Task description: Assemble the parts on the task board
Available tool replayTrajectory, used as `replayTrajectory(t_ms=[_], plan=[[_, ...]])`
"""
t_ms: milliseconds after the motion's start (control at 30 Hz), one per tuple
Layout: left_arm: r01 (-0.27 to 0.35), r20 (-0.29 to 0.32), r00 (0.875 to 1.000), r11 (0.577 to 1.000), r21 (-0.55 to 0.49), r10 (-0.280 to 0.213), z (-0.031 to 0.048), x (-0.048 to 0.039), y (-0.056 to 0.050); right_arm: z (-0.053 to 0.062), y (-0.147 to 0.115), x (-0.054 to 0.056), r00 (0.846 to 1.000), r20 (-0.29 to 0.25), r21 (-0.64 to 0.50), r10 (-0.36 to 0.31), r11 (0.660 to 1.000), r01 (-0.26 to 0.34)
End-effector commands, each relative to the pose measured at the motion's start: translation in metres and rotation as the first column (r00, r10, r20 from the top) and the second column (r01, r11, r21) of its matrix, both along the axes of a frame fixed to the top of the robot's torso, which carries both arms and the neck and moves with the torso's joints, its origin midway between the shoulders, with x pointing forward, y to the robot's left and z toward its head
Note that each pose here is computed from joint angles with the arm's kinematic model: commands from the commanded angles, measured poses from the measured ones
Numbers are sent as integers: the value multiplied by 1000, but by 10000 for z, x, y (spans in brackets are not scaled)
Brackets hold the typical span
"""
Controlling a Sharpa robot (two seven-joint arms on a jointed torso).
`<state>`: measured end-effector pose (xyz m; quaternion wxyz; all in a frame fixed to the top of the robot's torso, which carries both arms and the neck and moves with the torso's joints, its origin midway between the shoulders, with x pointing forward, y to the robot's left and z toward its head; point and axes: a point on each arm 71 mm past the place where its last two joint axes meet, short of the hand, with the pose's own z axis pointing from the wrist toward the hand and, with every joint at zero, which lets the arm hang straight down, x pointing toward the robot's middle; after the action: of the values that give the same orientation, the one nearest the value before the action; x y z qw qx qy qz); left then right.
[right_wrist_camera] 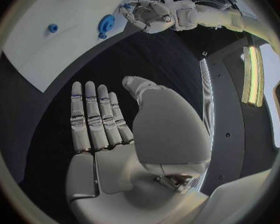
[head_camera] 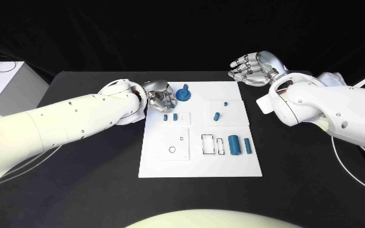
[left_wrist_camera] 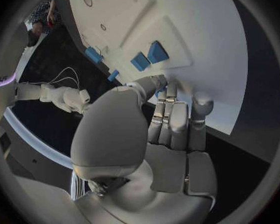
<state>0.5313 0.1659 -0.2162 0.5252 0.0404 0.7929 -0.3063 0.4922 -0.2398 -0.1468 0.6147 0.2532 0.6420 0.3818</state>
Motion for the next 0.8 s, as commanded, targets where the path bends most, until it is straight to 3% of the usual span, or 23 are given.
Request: replayTrajectory(t_ms=[33,800], plan=[[-1,8,1000,1000,-10,1,11,1,-7,6,12,-3,1000,10,-7,17,1000,-17],[-23,3,1000,1000,-2,23,3,3,69,-3,-1,3,1000,2,-21,21,1000,-21]])
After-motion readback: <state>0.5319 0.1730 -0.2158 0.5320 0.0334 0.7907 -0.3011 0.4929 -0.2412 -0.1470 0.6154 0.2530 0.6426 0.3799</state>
